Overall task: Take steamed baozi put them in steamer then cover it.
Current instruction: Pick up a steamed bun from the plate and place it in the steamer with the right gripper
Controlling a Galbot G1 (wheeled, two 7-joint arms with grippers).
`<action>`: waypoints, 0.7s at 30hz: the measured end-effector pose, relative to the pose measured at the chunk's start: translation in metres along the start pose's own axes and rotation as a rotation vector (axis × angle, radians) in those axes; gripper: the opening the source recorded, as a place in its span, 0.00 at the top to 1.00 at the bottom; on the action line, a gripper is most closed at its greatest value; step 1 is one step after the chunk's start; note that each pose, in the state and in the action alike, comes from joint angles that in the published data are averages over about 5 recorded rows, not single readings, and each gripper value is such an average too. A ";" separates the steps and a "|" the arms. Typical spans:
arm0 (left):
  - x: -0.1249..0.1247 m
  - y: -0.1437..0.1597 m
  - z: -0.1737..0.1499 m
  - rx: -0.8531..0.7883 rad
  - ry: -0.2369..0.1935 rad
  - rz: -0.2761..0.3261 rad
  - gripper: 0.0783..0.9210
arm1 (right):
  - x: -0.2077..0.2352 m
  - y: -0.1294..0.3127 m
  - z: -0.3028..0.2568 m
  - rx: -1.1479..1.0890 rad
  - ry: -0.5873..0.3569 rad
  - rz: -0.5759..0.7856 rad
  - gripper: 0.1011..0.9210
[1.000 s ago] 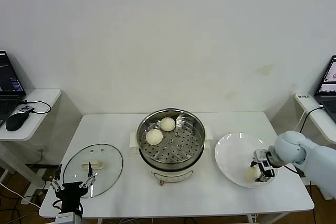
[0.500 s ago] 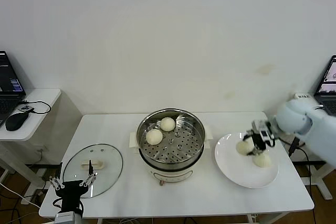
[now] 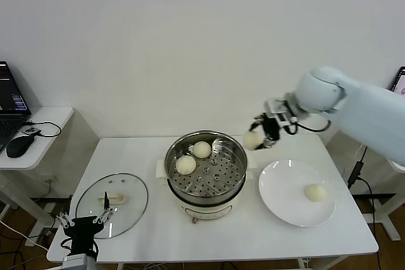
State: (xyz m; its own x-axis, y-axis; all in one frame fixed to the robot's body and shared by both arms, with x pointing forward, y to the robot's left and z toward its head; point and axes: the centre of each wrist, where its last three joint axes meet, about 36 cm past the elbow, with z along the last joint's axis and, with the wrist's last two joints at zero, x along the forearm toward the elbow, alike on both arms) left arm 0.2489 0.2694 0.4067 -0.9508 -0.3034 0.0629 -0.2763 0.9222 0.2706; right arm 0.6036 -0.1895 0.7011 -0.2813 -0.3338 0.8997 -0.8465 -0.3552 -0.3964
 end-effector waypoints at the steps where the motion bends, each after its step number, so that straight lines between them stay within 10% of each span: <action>1: 0.000 0.001 0.000 0.001 0.001 -0.003 0.12 | -0.005 -0.003 -0.008 0.026 -0.008 -0.008 0.38; 21: -0.003 0.004 -0.002 0.017 -0.006 -0.034 0.12 | -0.106 0.008 -0.083 0.518 -0.088 -0.131 0.36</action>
State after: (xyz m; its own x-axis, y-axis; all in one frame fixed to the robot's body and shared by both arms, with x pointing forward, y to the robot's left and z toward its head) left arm 0.2513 0.2732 0.4096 -0.9416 -0.3332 0.0483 -0.3107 0.9153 0.2563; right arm 0.5891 -0.0847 0.6180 -0.1300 -0.3218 0.9379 -0.5318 -0.7757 -0.3398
